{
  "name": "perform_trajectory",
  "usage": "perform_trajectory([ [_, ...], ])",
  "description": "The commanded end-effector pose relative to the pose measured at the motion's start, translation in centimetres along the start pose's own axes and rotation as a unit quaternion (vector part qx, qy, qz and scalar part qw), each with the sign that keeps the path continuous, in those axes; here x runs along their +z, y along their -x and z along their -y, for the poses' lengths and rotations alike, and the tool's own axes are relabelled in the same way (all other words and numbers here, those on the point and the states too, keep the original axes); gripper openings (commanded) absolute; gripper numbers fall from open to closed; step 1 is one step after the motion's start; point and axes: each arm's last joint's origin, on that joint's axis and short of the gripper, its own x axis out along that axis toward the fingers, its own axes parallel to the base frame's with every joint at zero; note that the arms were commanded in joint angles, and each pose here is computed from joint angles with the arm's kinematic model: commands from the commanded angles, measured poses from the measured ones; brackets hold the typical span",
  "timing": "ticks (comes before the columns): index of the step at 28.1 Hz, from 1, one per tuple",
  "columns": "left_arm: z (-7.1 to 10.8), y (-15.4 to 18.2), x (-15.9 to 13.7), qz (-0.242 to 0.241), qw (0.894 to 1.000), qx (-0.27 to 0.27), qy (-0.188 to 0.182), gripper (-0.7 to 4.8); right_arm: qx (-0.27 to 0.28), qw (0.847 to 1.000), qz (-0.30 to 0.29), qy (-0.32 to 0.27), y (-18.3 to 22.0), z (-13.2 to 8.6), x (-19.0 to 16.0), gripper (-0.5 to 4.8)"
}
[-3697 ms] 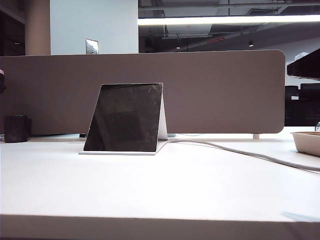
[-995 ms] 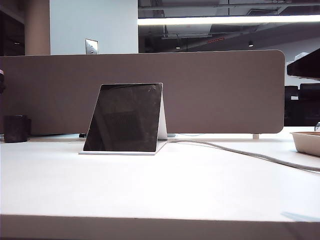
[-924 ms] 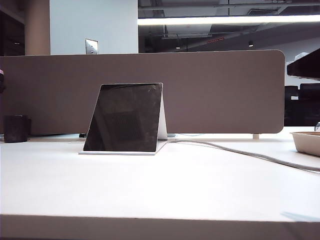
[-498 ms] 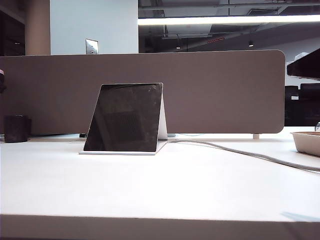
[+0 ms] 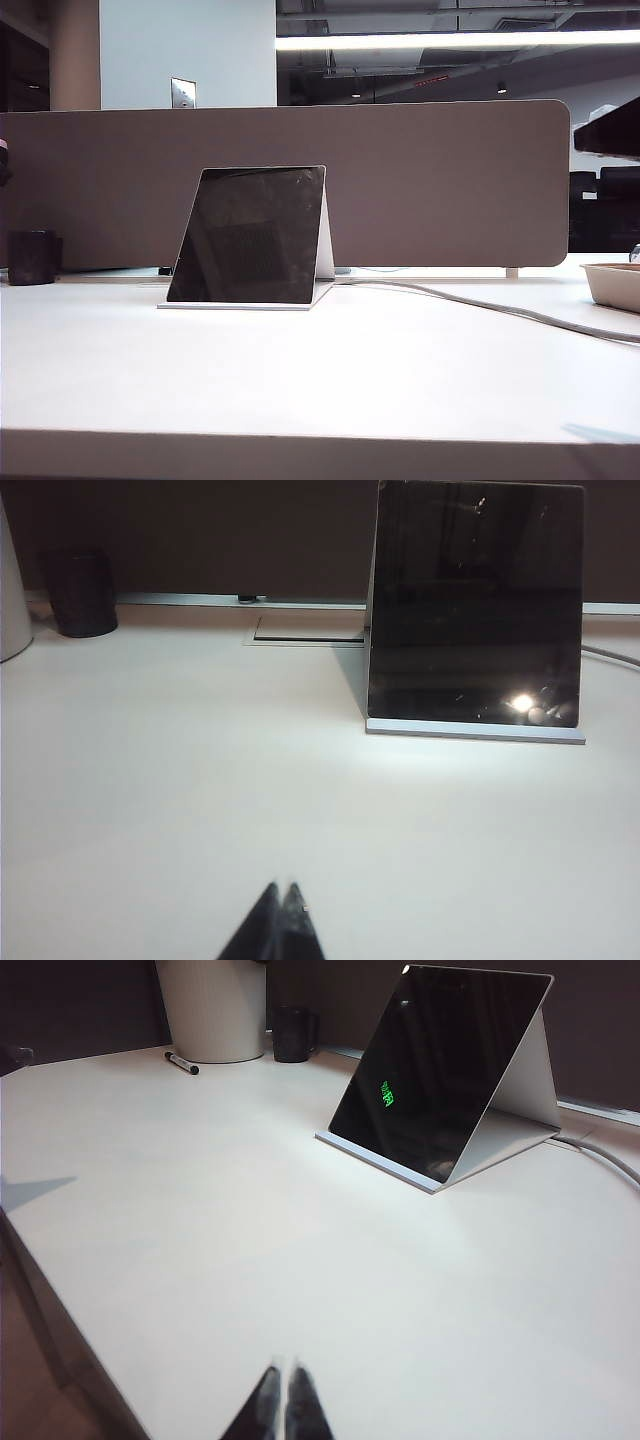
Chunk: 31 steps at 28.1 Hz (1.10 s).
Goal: Push the base of the mirror on the table to move it forward for a short distance.
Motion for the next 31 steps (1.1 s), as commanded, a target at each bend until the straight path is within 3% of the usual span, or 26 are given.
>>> perform_trajectory([
  [1,0.0,0.0,0.1,0.004,1.0,-0.001,-0.002,-0.02,0.0,1.0,0.009,0.001,0.0,0.0,0.2,0.22],
  [18,0.0,0.0,0.1,0.003,1.0,0.0,-0.002,-0.02,-0.01,1.0,0.009,0.001,0.0,0.2,0.2,0.22],
  [23,0.0,0.0,0.1,0.003,1.0,0.0,-0.002,-0.02,-0.089,0.996,0.01,-0.002,0.2,1.8,0.2,0.22],
  [31,-0.4,0.0,0.1,0.003,1.0,0.02,-0.001,-0.02,-0.219,0.976,0.013,-0.006,0.9,4.2,0.2,0.22],
])
